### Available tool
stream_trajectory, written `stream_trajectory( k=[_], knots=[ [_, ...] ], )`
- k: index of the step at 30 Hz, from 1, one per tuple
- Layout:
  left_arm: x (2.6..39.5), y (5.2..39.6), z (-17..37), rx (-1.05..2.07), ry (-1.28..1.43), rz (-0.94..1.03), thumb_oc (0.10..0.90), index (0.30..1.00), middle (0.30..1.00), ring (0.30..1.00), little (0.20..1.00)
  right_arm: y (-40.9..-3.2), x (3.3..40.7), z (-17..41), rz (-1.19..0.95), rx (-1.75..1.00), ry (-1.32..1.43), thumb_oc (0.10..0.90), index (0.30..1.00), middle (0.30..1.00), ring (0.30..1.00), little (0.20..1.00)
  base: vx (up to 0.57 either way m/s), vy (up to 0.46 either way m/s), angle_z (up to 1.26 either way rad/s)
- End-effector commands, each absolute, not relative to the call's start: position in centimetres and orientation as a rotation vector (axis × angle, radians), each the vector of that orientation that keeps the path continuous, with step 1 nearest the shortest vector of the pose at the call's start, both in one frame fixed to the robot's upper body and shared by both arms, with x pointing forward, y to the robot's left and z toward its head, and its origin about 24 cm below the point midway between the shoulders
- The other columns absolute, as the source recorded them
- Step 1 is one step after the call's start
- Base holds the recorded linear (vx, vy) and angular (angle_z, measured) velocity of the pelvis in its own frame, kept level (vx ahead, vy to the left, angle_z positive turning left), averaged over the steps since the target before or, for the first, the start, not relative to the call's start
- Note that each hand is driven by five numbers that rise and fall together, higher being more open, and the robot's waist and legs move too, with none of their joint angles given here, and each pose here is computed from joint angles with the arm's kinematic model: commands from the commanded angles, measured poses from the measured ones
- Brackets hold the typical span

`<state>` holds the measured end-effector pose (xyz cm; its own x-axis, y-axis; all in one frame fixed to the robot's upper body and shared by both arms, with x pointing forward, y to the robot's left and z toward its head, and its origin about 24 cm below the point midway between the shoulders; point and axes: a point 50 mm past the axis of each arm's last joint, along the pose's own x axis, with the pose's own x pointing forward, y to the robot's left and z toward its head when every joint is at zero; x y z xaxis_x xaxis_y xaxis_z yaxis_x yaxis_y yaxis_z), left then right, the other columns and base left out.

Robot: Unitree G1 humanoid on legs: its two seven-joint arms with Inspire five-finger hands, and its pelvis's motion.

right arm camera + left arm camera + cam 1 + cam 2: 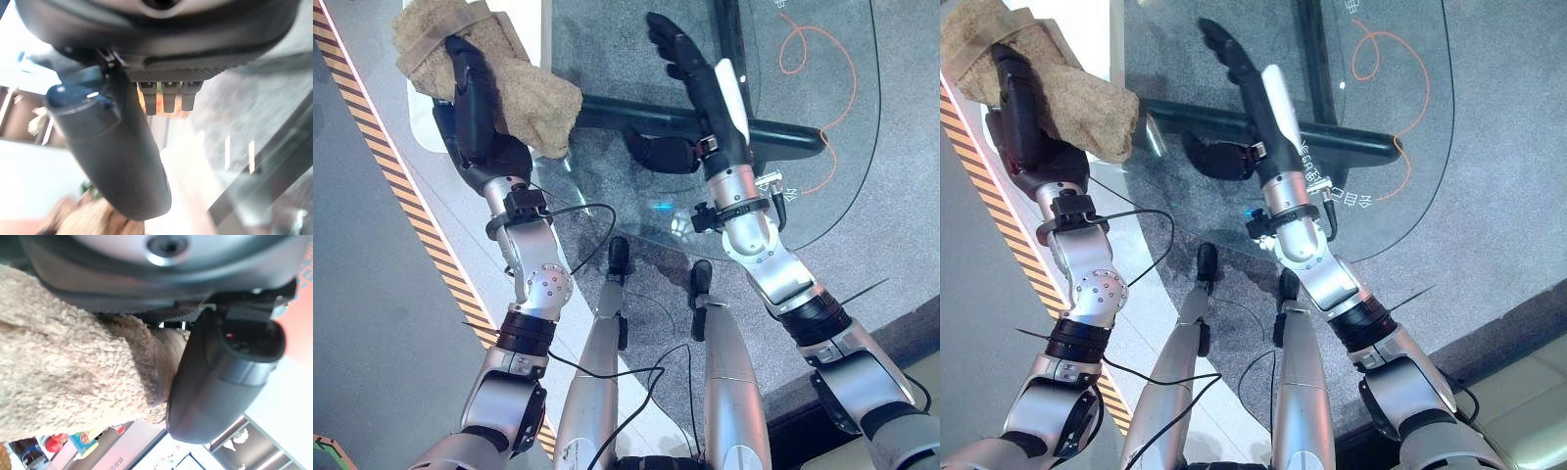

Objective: Wipe the table with a cloth and put it in the basket.

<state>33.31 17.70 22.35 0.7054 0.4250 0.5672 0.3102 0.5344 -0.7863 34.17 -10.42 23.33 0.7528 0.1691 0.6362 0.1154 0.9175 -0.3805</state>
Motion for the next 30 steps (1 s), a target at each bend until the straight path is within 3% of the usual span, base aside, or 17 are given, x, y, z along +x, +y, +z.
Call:
stream_trajectory(
  k=[1, 15, 30],
  knots=[
    [30.7, 19.8, 30.0, -0.891, -1.260, 0.027, 0.100, 0.300, 0.300, 0.300, 0.200, -12.5, 33.1, 27.5, -0.142, -0.310, -0.943, 0.800, 0.900, 0.900, 0.900, 0.900, 0.01, 0.025, -0.04],
    [32.0, 22.9, 31.6, -0.821, -1.264, 0.213, 0.100, 0.300, 0.300, 0.300, 0.200, -22.5, 36.2, 22.1, -0.613, -0.195, -0.655, 0.800, 0.900, 0.900, 0.900, 0.900, -0.01, 0.012, -0.02],
    [33.3, 27.2, 34.9, -0.708, -1.201, 0.429, 0.100, 0.300, 0.300, 0.300, 0.200, -32.5, 35.4, 15.8, -0.947, -0.134, -0.284, 0.800, 0.900, 0.900, 0.900, 0.900, 0.00, 0.006, -0.04]
  ],
)
